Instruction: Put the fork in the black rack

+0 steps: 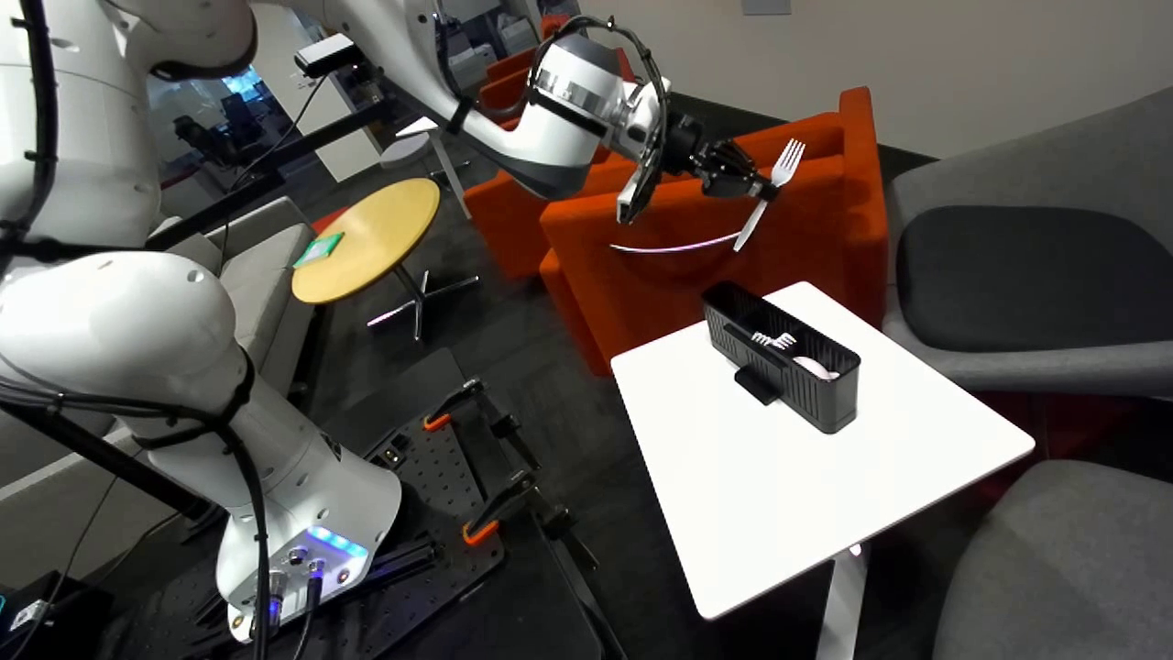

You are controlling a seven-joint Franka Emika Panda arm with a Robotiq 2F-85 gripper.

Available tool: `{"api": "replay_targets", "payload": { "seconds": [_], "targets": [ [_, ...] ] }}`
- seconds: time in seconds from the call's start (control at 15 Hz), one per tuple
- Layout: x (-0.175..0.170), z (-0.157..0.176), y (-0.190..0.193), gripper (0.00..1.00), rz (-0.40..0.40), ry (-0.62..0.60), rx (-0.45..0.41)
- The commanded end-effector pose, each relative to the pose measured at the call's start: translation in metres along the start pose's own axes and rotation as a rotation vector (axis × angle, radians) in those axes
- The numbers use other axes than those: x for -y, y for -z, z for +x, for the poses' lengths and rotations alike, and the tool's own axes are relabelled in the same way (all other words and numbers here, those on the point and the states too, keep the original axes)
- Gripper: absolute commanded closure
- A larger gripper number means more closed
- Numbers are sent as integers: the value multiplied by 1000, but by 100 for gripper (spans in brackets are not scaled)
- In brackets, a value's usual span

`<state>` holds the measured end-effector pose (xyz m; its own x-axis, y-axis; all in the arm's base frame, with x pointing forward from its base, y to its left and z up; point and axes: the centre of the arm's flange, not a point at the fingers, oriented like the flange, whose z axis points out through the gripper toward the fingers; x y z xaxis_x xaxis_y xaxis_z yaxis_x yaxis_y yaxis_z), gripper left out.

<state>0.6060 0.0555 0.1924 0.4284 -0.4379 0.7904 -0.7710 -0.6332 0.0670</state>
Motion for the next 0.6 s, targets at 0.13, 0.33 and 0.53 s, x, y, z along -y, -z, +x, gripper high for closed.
{"api": "replay_targets", "payload": {
  "seconds": [0.13,0.33,0.53],
  "targets": [
    [-15,-47,-11,98,-67,-124,-140],
    [-16,-67,-14,98,-86,-134,-191],
    [-16,-89,-20,98,-106,-119,-223]
  ]
}}
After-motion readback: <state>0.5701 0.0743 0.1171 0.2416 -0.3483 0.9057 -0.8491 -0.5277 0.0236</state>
